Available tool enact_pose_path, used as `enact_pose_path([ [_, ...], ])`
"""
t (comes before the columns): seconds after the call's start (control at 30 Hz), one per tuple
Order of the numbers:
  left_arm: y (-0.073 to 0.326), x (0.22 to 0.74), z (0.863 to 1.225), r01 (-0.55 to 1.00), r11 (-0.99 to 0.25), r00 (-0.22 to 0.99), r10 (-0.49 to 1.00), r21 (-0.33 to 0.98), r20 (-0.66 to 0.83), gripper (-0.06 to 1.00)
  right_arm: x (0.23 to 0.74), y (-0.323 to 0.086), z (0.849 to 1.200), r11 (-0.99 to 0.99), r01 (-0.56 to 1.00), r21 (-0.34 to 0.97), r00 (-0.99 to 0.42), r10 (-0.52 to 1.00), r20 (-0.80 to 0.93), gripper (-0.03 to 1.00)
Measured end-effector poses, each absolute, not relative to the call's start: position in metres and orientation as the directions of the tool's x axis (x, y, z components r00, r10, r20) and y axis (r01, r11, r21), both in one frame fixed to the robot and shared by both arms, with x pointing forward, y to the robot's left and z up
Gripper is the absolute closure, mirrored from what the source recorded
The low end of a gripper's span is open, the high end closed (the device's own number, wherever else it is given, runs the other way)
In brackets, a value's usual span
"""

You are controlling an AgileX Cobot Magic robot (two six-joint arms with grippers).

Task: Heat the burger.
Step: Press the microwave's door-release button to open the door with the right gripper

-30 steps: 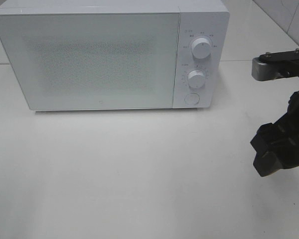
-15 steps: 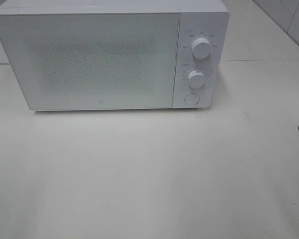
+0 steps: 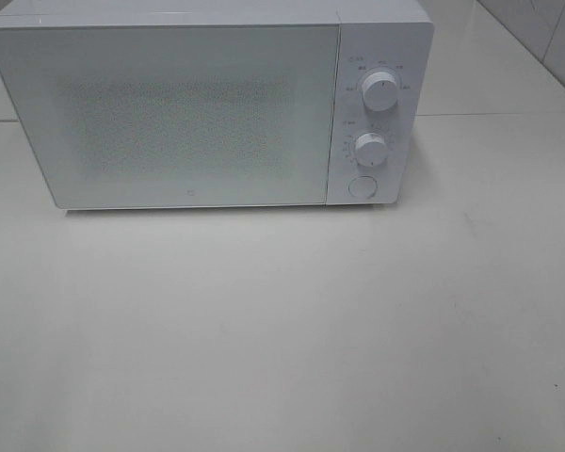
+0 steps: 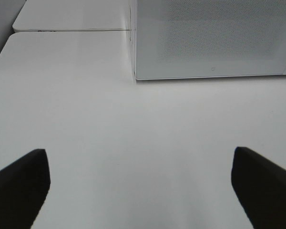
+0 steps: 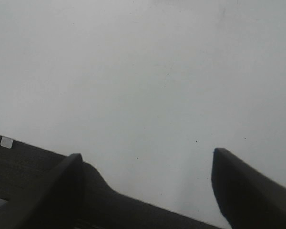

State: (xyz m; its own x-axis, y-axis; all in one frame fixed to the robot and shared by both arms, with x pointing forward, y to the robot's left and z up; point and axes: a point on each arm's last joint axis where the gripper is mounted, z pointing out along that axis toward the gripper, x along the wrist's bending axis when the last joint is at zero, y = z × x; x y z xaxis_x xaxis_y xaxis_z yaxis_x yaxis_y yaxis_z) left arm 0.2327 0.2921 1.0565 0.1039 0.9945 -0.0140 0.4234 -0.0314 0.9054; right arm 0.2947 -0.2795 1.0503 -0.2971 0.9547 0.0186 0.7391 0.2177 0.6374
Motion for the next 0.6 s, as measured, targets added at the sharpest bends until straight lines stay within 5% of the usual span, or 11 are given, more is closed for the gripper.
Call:
enact_pose_path([
  [0.3,0.292,0.233,1.057,0.423,-0.031,0.104,0.994,0.905,-0.014,-0.03,0.265,-0.299,1.050,0.025,0.660,0.751,-0.085,0.996,0.041,0.28],
  [0.6,0.292,0.233,1.057,0.423,-0.031,0.104,0.994,0.905,-0.014,-0.03,0.236,-0.306,1.051,-0.024,0.510,0.860,-0.063,0.996,0.065,0.28],
])
